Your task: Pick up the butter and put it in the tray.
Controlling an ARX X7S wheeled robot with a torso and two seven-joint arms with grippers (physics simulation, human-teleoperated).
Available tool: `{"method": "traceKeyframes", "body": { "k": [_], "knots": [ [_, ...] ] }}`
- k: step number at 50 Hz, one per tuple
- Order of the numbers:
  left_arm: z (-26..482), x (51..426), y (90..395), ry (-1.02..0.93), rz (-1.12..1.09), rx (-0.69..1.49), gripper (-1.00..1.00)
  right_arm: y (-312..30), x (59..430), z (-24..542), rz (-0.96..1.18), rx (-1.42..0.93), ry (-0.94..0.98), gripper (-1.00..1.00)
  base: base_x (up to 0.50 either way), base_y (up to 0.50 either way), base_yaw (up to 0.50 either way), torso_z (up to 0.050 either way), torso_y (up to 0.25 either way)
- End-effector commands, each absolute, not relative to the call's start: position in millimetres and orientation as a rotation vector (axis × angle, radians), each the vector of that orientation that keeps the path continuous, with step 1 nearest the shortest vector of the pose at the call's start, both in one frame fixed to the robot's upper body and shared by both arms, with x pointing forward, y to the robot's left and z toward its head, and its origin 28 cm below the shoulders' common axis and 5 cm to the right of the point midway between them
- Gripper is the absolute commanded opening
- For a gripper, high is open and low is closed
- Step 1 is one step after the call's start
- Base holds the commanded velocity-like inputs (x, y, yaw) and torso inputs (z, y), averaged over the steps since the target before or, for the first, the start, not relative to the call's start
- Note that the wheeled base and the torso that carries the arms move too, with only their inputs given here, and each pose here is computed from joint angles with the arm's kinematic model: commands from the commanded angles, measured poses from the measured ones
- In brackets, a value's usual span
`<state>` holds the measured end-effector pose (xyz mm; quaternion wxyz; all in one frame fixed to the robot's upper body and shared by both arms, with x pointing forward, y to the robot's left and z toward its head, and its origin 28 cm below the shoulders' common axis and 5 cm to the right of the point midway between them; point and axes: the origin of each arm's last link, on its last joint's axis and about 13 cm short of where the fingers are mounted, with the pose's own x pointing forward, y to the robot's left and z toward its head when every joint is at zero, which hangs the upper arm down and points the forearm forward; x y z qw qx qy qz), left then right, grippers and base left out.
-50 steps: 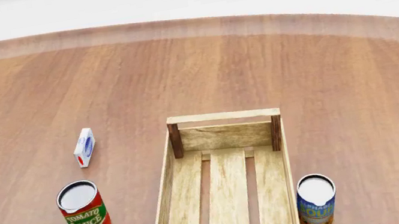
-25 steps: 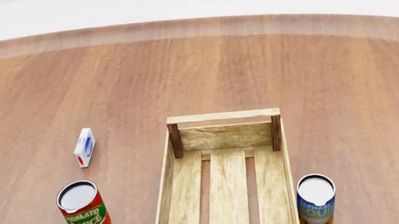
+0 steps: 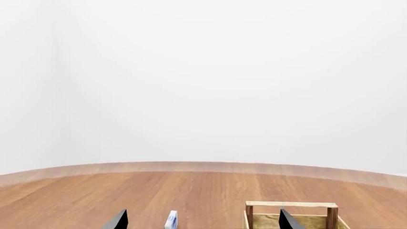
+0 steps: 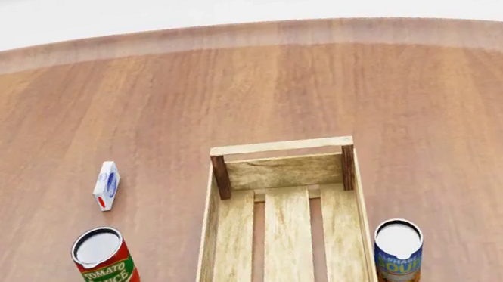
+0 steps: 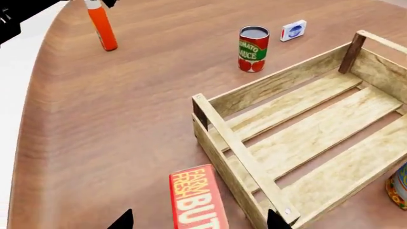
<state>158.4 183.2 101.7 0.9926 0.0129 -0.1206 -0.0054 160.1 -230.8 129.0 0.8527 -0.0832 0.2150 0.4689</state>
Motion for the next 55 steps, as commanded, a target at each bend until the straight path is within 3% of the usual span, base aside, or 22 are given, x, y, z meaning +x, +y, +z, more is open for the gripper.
{"method": "traceKeyframes", "body": {
  "k": [1, 20, 55],
  "knots": [
    [102.6, 162.4, 185.8, -0.259, 0.005, 0.038, 1.0, -232.8, 168.4, 141.6, 1.01, -0.247, 0.51, 1.0, 0.0, 0.0, 0.0, 0.0, 0.0],
    [102.6, 164.2, 186.2, -0.254, 0.007, 0.034, 1.0, -226.5, 190.5, 151.1, 1.052, -0.394, 0.633, 1.0, 0.0, 0.0, 0.0, 0.0, 0.0],
    [102.7, 165.3, 188.2, -0.255, 0.015, 0.031, 1.0, -210.0, 215.1, 142.4, 1.138, -0.531, 0.678, 1.0, 0.0, 0.0, 0.0, 0.0, 0.0]
  ]
}}
